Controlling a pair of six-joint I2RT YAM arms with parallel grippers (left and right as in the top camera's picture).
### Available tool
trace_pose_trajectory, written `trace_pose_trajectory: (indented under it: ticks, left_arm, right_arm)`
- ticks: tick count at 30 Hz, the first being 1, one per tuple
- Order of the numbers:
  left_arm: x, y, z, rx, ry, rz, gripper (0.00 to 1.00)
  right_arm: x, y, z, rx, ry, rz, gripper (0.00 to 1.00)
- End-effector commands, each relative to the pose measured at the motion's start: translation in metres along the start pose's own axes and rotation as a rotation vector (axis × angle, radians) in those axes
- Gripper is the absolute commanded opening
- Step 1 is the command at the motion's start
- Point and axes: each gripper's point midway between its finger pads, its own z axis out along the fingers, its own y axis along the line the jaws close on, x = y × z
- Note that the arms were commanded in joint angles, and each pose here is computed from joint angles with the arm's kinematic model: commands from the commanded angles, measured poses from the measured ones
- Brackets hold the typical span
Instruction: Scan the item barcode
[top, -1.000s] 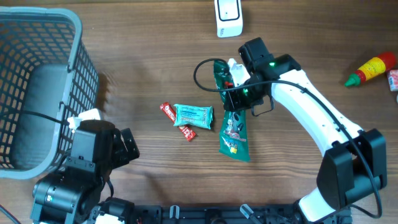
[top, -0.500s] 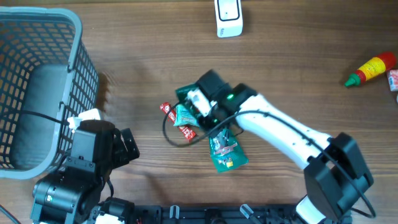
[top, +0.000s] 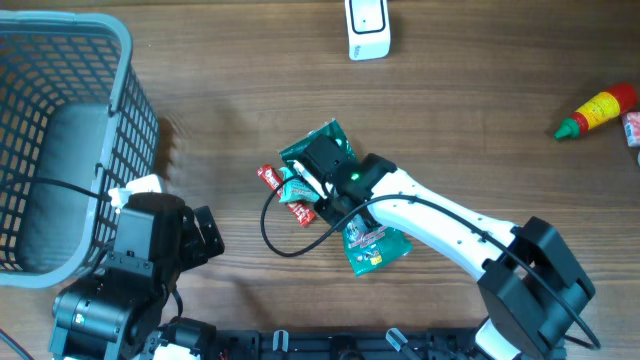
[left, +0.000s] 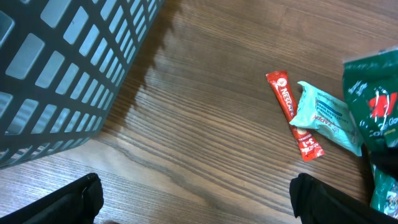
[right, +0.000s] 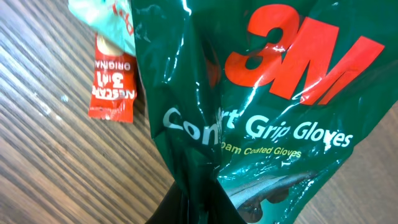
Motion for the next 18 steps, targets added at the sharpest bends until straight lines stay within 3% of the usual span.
trace_pose_trajectory:
  ticks: [1, 10, 18]
  left_arm:
    - [0.000, 0.000, 0.000, 0.003, 0.000, 0.010, 1.00]
    - [0.000, 0.000, 0.000, 0.003, 0.000, 0.010, 1.00]
    - [0.000, 0.000, 0.000, 0.003, 0.000, 0.010, 1.00]
  right_arm:
    - [0.006, 0.013, 0.008, -0.036, 0.022, -0.048, 0.09]
    - [0.002, 0.016, 0.011, 0.003, -0.002, -0.217, 0.17]
    - [0.023, -0.007, 0.037, 0.171, 0.005, -0.256, 0.20]
